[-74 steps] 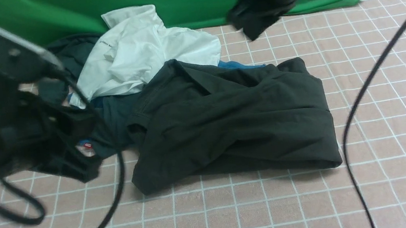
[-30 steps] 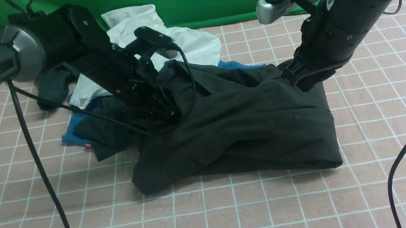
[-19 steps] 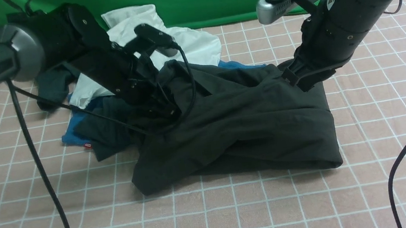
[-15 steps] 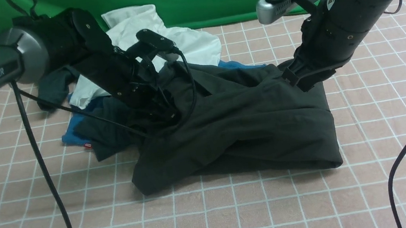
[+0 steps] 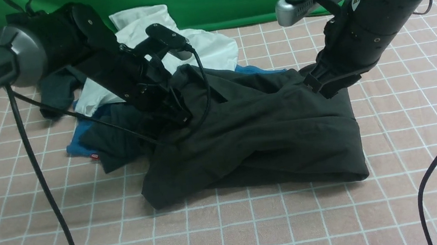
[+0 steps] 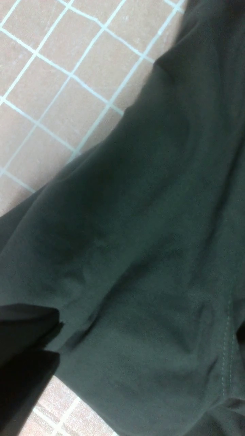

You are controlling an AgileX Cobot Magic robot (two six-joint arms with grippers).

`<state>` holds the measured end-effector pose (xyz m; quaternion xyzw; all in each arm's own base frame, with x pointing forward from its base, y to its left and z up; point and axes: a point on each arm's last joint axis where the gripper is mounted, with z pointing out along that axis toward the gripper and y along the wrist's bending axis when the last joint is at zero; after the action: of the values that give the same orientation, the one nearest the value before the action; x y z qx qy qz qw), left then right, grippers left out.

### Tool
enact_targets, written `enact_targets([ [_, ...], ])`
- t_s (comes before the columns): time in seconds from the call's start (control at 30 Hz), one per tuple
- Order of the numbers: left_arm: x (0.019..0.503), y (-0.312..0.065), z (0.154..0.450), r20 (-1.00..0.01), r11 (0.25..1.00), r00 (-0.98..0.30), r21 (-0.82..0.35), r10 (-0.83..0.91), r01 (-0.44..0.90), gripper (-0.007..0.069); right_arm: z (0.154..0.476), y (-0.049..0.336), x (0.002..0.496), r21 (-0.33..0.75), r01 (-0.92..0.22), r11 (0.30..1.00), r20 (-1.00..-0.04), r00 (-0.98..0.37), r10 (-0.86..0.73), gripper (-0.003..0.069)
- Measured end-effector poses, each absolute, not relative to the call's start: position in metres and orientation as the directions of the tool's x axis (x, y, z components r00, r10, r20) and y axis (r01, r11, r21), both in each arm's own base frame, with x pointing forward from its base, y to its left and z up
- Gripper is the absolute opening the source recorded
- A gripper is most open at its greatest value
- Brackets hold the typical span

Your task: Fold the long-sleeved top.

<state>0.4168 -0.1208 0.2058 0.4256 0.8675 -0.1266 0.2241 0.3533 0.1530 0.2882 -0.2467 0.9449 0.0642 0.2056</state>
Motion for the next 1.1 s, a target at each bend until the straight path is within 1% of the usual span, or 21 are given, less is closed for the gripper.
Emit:
enact_targets([
  [0.1,0.417,-0.120,0.222,-0.540,0.619,-0.510,0.025,0.669,0.785,0.0010,0.289,0.153,0.354,0.016,-0.496,0.868,-0.429,-0.788,-0.442,0.0142],
  [0.3,0.425,-0.119,0.246,-0.574,0.615,-0.458,0.104,0.679,0.781,0.0010,0.290,0.154,0.357,0.009,-0.499,0.867,-0.458,-0.772,-0.440,0.0142],
  [0.47,0.425,-0.119,0.249,-0.566,0.607,-0.455,0.104,0.688,0.788,0.0012,0.290,0.154,0.357,0.008,-0.498,0.867,-0.462,-0.771,-0.439,0.0142],
  [0.53,0.421,-0.119,0.243,-0.527,0.587,-0.474,0.061,0.705,0.807,0.0031,0.290,0.154,0.357,0.008,-0.498,0.867,-0.462,-0.771,-0.439,0.0142],
  [0.57,0.421,-0.119,0.242,-0.524,0.587,-0.477,0.056,0.705,0.808,0.0034,0.290,0.154,0.357,0.008,-0.498,0.867,-0.462,-0.771,-0.439,0.0142],
  [0.6,0.420,-0.119,0.234,-0.496,0.590,-0.504,0.021,0.707,0.807,0.0067,0.290,0.154,0.357,0.008,-0.498,0.867,-0.462,-0.771,-0.439,0.0142],
  [0.63,0.420,-0.119,0.230,-0.481,0.594,-0.517,0.010,0.708,0.804,0.0088,0.290,0.154,0.357,0.008,-0.498,0.867,-0.462,-0.771,-0.439,0.0142],
  [0.7,0.422,-0.117,0.218,-0.440,0.622,-0.561,-0.008,0.701,0.783,0.0156,0.290,0.154,0.357,0.008,-0.498,0.867,-0.462,-0.771,-0.439,0.0142],
  [0.73,0.423,-0.116,0.217,-0.434,0.628,-0.570,-0.010,0.698,0.778,0.0172,0.290,0.154,0.357,0.008,-0.498,0.867,-0.462,-0.771,-0.439,0.0142],
  [0.77,0.424,-0.115,0.210,-0.413,0.651,-0.599,-0.019,0.686,0.759,0.0237,0.290,0.154,0.357,0.008,-0.498,0.867,-0.462,-0.771,-0.439,0.0142],
  [0.83,0.425,-0.115,0.207,-0.404,0.669,-0.622,-0.031,0.671,0.742,0.0310,0.290,0.154,0.357,0.008,-0.498,0.867,-0.462,-0.771,-0.439,0.0142],
  [0.87,0.425,-0.115,0.207,-0.404,0.673,-0.627,-0.034,0.667,0.739,0.0325,0.290,0.154,0.357,0.008,-0.498,0.867,-0.462,-0.771,-0.439,0.0142],
  [0.9,0.424,-0.116,0.206,-0.405,0.679,-0.637,-0.051,0.656,0.732,0.0370,0.290,0.154,0.357,0.008,-0.498,0.867,-0.462,-0.771,-0.439,0.0142],
  [0.93,0.424,-0.117,0.205,-0.406,0.683,-0.648,-0.077,0.644,0.726,0.0400,0.290,0.154,0.357,0.008,-0.498,0.867,-0.462,-0.771,-0.439,0.0142],
  [0.97,0.423,-0.118,0.205,-0.407,0.685,-0.651,-0.082,0.640,0.724,0.0400,0.290,0.154,0.357,0.008,-0.498,0.867,-0.462,-0.771,-0.439,0.0142],
  [1.0,0.422,-0.119,0.203,-0.400,0.689,-0.668,-0.114,0.628,0.716,0.0416,0.290,0.154,0.357,0.008,-0.498,0.867,-0.462,-0.771,-0.439,0.0144],
  [1.1,0.421,-0.120,0.197,-0.378,0.695,-0.690,-0.150,0.618,0.704,0.0413,0.290,0.154,0.357,0.008,-0.498,0.867,-0.462,-0.771,-0.439,0.0147],
])
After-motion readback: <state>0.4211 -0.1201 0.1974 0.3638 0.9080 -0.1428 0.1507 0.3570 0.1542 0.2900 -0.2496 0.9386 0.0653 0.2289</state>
